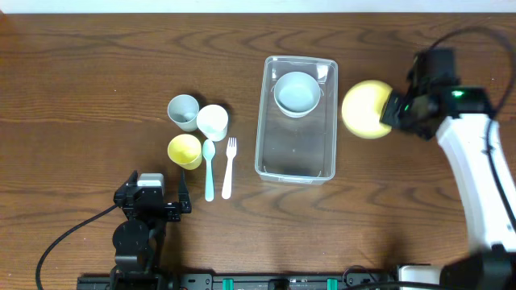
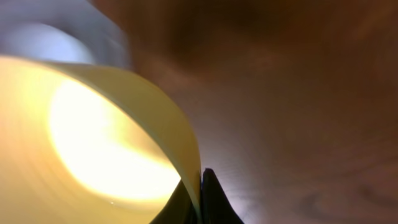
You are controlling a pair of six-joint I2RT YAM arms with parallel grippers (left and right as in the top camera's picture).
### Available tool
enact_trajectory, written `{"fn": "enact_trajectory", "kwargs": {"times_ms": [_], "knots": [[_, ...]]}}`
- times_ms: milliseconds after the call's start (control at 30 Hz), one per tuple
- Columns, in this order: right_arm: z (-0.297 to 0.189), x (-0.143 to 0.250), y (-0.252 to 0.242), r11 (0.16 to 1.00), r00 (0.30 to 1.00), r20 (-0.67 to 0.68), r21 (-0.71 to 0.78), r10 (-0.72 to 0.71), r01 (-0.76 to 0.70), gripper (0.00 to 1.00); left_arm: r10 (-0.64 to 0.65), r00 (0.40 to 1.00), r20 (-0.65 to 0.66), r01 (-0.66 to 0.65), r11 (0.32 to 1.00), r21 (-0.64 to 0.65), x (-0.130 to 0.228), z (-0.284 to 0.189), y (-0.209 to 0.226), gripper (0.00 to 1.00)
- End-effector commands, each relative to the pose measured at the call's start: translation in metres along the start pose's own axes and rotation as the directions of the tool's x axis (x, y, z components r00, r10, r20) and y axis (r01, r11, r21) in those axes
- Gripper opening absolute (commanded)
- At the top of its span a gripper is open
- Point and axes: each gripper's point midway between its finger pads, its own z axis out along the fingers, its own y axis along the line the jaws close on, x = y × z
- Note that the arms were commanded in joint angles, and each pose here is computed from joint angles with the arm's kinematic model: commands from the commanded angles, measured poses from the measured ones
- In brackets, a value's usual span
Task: Pack container
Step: 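Lift the yellow bowl and stack it onto the bowls in the container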
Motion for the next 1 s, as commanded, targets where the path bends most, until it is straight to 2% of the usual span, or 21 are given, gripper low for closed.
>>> {"fn": "enact_trajectory", "kwargs": {"times_ms": [0,100,200,400,500,700,867,967], "knots": [[-0.050,-0.019,0.048,0.990,0.990,0.120,-0.105,-0.076,0.089,0.02,-0.009,1.000,-0.025,0.009,1.000,0.004,0.011,0.003,-0.001,0.98],[-0.058,-0.018,0.087,0.975,0.980,0.161,-0.172,-0.115,0.142,0.02,-0.009,1.000,-0.024,0.009,1.000,0.004,0.011,0.003,-0.001,0.98],[-0.043,-0.017,0.116,0.963,0.976,0.167,-0.207,-0.140,0.174,0.01,-0.009,1.000,-0.024,0.009,1.000,0.004,0.011,0.003,-0.001,0.98],[0.049,-0.019,0.142,0.973,0.990,0.070,-0.188,-0.124,0.135,0.02,-0.009,1.000,-0.024,0.009,1.000,0.004,0.011,0.003,-0.001,0.98],[0.094,-0.016,0.157,0.962,0.989,0.028,-0.227,-0.148,0.150,0.01,-0.009,1.000,-0.024,0.009,1.000,0.004,0.011,0.003,-0.001,0.98],[0.142,-0.003,0.156,0.968,0.988,-0.039,-0.211,-0.150,0.139,0.02,-0.009,1.000,-0.024,0.009,1.000,0.004,0.011,0.003,-0.001,0.98],[0.150,-0.003,0.147,0.975,0.987,-0.044,-0.171,-0.154,0.145,0.02,-0.009,1.000,-0.025,0.009,1.000,0.004,0.011,0.003,-0.001,0.98],[0.142,0.000,0.153,0.955,0.974,-0.047,-0.216,-0.221,0.206,0.34,-0.009,1.000,-0.025,0.009,1.000,0.004,0.011,0.003,-0.001,0.98]]}}
